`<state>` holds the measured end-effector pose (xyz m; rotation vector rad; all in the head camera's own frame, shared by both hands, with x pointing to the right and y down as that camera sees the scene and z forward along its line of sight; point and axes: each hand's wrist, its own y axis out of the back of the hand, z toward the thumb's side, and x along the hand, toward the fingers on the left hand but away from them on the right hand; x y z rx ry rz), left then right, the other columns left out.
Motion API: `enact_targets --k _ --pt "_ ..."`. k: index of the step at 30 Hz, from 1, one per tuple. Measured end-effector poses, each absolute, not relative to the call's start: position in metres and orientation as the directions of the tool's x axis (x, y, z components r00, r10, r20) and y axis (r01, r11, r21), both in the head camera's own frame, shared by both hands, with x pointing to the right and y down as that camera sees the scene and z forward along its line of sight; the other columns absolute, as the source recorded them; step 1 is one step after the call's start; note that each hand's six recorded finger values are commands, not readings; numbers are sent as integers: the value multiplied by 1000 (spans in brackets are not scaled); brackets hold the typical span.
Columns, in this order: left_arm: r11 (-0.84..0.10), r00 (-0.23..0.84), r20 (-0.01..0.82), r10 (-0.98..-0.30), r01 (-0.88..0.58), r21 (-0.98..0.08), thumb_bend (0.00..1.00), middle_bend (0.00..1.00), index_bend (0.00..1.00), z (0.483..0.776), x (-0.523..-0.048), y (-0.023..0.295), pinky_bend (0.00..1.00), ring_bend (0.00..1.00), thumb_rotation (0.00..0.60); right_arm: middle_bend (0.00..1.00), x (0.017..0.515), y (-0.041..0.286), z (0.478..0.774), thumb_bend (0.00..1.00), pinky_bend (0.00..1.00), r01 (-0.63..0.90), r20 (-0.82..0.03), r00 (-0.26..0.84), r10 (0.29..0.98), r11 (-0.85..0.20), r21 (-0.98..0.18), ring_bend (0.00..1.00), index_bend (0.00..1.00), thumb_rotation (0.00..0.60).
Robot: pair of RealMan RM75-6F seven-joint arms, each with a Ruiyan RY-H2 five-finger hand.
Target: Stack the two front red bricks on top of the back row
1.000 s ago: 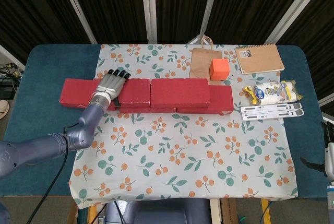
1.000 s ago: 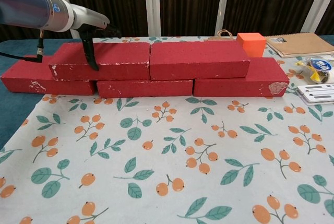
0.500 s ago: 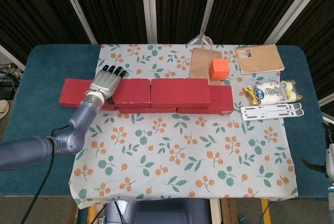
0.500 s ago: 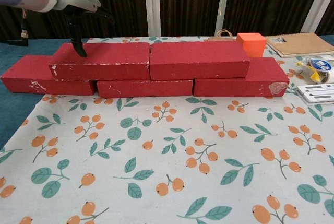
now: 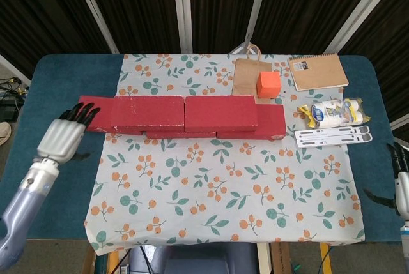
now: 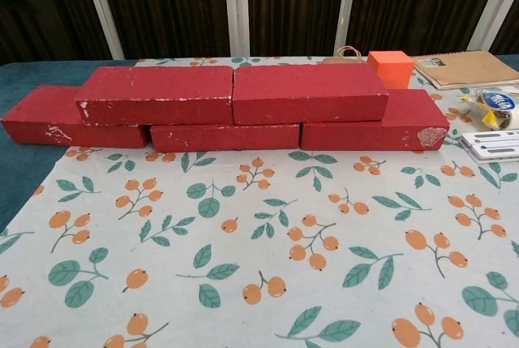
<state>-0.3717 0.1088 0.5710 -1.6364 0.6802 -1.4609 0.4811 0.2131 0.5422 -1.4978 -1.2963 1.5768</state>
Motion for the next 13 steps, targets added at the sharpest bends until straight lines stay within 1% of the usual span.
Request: enact_targets --k 2,3,6,9,13 --pt "-493 165 502 -849 93 -865 7 27 57 564 -392 135 176 0 600 32 478 213 540 0 0 195 -356 -161 921 -324 -926 0 0 600" --pt "-471 155 475 -866 69 -880 7 28 62 560 -402 150 174 0 600 32 477 214 540 0 0 195 -351 -155 923 -320 -927 0 0 600" --pt "-408 134 408 -903 26 -912 11 34 86 553 -424 183 169 0 600 32 475 215 540 0 0 197 -347 -148 926 -316 -928 0 0 600" --pt "-378 116 377 -919 14 -926 13 38 94 555 -437 208 168 0 600 32 475 215 538 0 0 193 -337 -144 930 -308 -932 0 0 600" --pt "-370 107 368 -924 2 -929 13 41 96 555 -440 221 168 0 600 32 471 216 537 0 0 181 -330 -134 934 -305 -935 0 0 600"
